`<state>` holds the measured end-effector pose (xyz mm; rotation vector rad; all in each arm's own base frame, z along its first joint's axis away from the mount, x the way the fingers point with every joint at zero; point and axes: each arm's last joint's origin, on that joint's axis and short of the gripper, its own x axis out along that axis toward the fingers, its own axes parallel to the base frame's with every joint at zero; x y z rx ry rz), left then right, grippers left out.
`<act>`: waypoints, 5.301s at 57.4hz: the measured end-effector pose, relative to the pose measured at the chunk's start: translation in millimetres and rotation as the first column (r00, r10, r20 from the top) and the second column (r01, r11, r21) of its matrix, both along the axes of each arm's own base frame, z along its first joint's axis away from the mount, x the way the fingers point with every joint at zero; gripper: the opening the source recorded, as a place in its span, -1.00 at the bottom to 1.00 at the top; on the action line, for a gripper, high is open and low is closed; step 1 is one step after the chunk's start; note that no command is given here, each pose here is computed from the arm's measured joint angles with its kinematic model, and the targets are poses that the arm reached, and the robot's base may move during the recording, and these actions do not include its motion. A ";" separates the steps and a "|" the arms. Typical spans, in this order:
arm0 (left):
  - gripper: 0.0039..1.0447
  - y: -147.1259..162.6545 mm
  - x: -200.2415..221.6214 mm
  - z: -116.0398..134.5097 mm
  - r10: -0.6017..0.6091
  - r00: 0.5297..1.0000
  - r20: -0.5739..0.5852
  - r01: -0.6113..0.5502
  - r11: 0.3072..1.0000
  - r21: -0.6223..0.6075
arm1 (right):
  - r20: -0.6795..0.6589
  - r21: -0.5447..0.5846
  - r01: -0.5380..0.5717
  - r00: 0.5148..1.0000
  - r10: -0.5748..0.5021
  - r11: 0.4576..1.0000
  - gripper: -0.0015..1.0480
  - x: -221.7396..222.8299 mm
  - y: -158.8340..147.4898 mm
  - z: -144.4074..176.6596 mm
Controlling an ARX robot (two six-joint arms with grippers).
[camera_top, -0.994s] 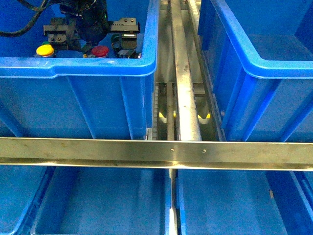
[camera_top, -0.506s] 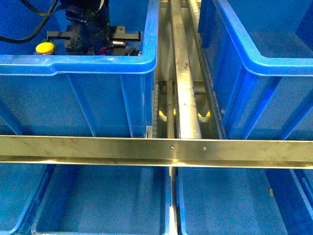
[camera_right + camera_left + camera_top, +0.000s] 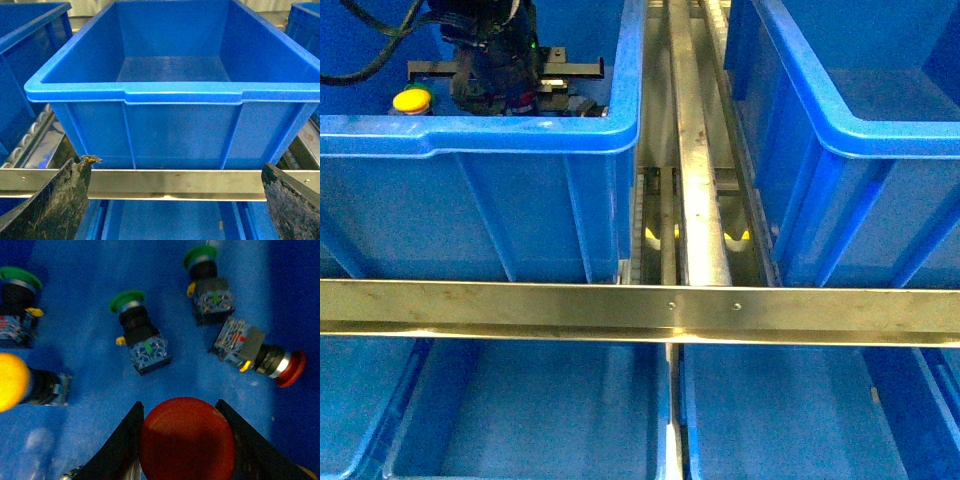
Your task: Pick red and yellow buttons and place in box
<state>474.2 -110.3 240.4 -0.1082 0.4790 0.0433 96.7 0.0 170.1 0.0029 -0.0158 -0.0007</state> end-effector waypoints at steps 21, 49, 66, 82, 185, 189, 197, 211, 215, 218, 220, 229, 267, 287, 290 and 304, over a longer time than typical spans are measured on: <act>-0.36 98.6 -80.1 70.7 0.037 0.982 0.187 0.005 0.977 -0.215 | 0.000 0.000 0.000 1.000 0.000 1.000 0.88 0.0 0.0 0.0; -0.36 3.5 -135.5 33.2 -0.366 0.702 0.611 0.708 0.260 -0.657 | 0.000 0.000 0.000 1.000 0.000 1.000 0.88 0.0 0.0 0.0; -0.36 -54.1 -140.8 15.1 -0.522 0.618 0.589 0.706 0.037 -0.708 | 0.000 0.000 0.000 1.000 0.000 1.000 0.88 0.0 0.0 0.0; -0.36 -55.8 -131.0 24.7 -0.512 0.630 0.583 0.702 0.056 -0.710 | 0.000 0.000 0.001 1.000 -0.001 1.000 0.88 0.0 0.0 0.0; -0.36 -96.9 -116.3 43.0 -0.503 0.605 0.618 0.729 0.036 -0.684 | 0.368 0.920 -0.383 0.917 0.156 0.086 0.88 152.0 130.1 126.5; -0.36 -99.8 -114.7 41.2 -0.505 0.610 0.611 0.723 0.037 -0.690 | 0.363 0.921 -0.379 0.919 0.151 0.091 0.87 152.9 128.7 126.1; -0.37 -103.7 -113.7 39.8 -0.507 0.617 0.602 0.714 0.038 -0.699 | 0.344 0.927 -0.359 0.929 0.138 0.107 0.41 154.8 126.4 124.1; -0.37 -109.5 -113.9 41.8 -0.508 0.624 0.594 0.703 0.031 -0.711 | 0.326 0.932 -0.340 0.938 0.117 0.124 -0.29 156.8 120.5 120.5; -0.37 -111.8 -113.5 40.8 -0.510 0.632 0.584 0.693 0.033 -0.720 | 0.323 0.933 -0.336 0.940 0.113 0.129 -0.34 156.7 118.2 119.0; -0.37 -113.1 -113.7 40.6 -0.505 0.636 0.584 0.691 0.035 -0.722 | 0.322 0.933 -0.335 0.940 0.110 0.131 -0.35 156.8 116.8 118.7; -0.37 -113.8 -113.8 40.7 -0.505 0.636 0.583 0.690 0.035 -0.723 | 0.322 0.933 -0.335 0.940 0.110 0.133 -0.35 157.0 115.9 118.5; -0.37 -115.8 -113.8 42.4 -0.503 0.635 0.586 0.692 0.035 -0.721 | 0.326 0.931 -0.338 0.940 0.103 0.137 -0.36 156.7 112.6 119.3; 0.85 -65.0 -124.5 88.5 -0.369 0.607 0.704 0.787 0.157 -0.596 | 0.277 0.924 -0.285 0.959 0.068 0.256 -0.37 169.1 77.4 110.9; 0.85 18.9 -184.2 86.5 -0.354 0.654 0.669 0.755 0.359 -0.549 | 0.053 0.625 -0.262 0.954 0.295 0.736 -0.37 177.8 70.2 103.9; 0.85 30.7 -203.3 77.8 -0.352 0.676 0.647 0.733 0.410 -0.543 | 0.007 0.502 -0.266 0.953 0.304 0.823 -0.37 173.6 63.9 105.2; 0.85 61.9 -281.0 39.4 -0.320 0.750 0.579 0.647 0.540 -0.539 | 0.004 0.211 -0.221 0.974 0.226 0.952 -0.37 145.3 47.9 127.3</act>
